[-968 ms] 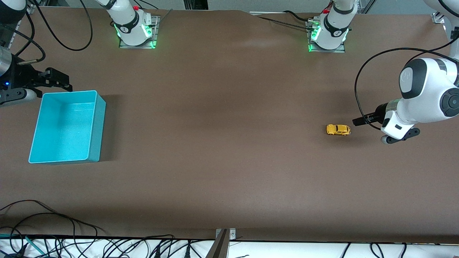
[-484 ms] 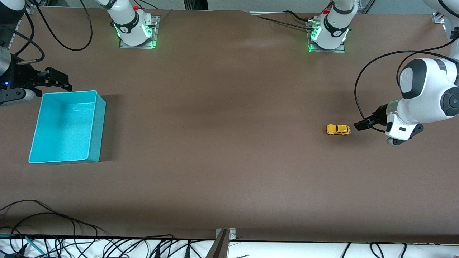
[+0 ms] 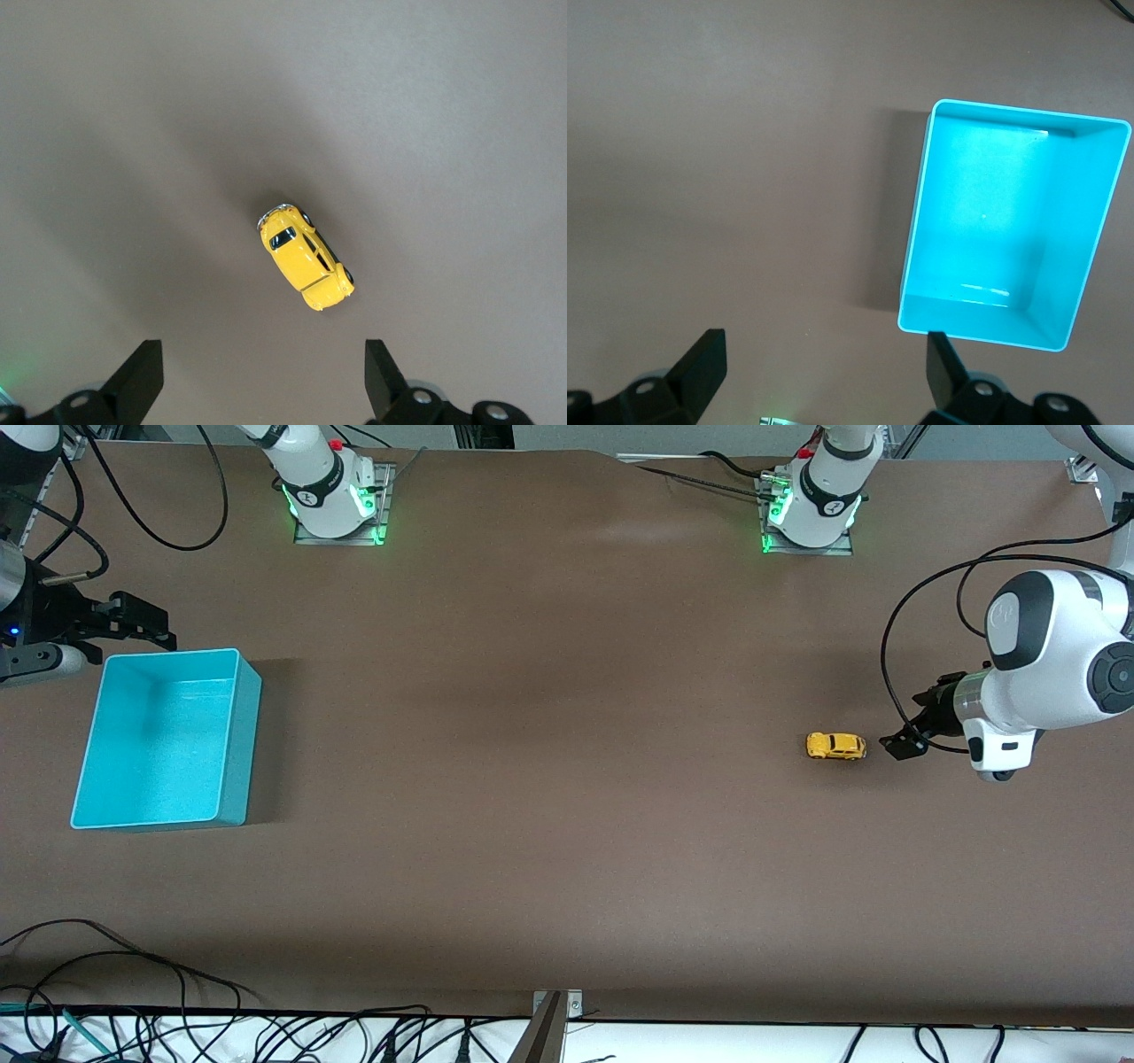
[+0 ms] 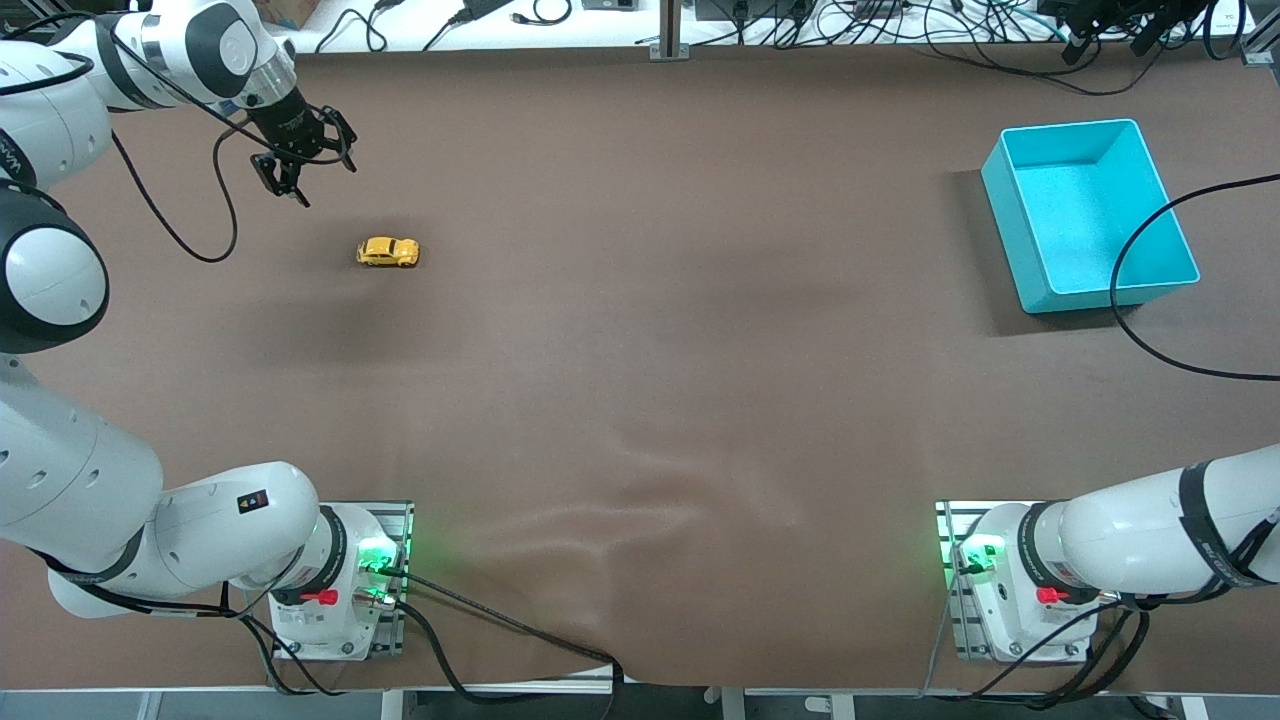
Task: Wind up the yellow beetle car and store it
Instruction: 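Move the left gripper toward the yellow beetle car, then lower the left gripper over the yellow car and close on it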
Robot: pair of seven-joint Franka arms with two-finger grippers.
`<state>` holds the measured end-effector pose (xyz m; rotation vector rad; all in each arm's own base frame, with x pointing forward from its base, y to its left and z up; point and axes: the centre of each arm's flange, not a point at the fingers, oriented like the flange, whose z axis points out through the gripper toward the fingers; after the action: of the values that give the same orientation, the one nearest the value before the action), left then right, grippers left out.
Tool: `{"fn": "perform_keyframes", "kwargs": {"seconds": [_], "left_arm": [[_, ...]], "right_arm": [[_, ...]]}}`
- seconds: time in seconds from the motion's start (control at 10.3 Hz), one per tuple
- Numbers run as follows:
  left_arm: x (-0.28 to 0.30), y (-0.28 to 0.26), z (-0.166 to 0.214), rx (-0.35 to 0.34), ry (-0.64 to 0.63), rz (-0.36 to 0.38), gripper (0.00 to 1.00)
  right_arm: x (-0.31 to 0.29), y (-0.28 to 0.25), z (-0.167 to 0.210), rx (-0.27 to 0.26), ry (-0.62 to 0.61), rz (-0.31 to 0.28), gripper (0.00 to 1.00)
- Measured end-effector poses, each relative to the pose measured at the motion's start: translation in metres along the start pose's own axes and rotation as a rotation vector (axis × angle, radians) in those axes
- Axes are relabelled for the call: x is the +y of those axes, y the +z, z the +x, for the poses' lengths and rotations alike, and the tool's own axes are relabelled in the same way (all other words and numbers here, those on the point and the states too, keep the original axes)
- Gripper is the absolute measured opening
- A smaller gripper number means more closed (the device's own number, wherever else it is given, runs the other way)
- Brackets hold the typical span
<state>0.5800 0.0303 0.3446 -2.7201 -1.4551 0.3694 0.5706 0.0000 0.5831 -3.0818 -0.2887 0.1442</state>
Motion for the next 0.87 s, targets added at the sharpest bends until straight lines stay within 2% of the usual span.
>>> {"fn": "perform_keyframes", "kwargs": {"seconds": [0.48,0.87], "left_arm": [[0.0030,-0.0036,0.0019,0.016,-0.284,-0.031,1.00],[0.0075,-0.0061,-0.0004,0.028,-0.433,-0.052,1.00]], "right_arm": [[0.0019,0.0000,-0.0005,-0.001,0.004,0.000,1.00],[0.0024,0.0000,-0.0006,-0.001,0.004,0.000,1.00]]}}
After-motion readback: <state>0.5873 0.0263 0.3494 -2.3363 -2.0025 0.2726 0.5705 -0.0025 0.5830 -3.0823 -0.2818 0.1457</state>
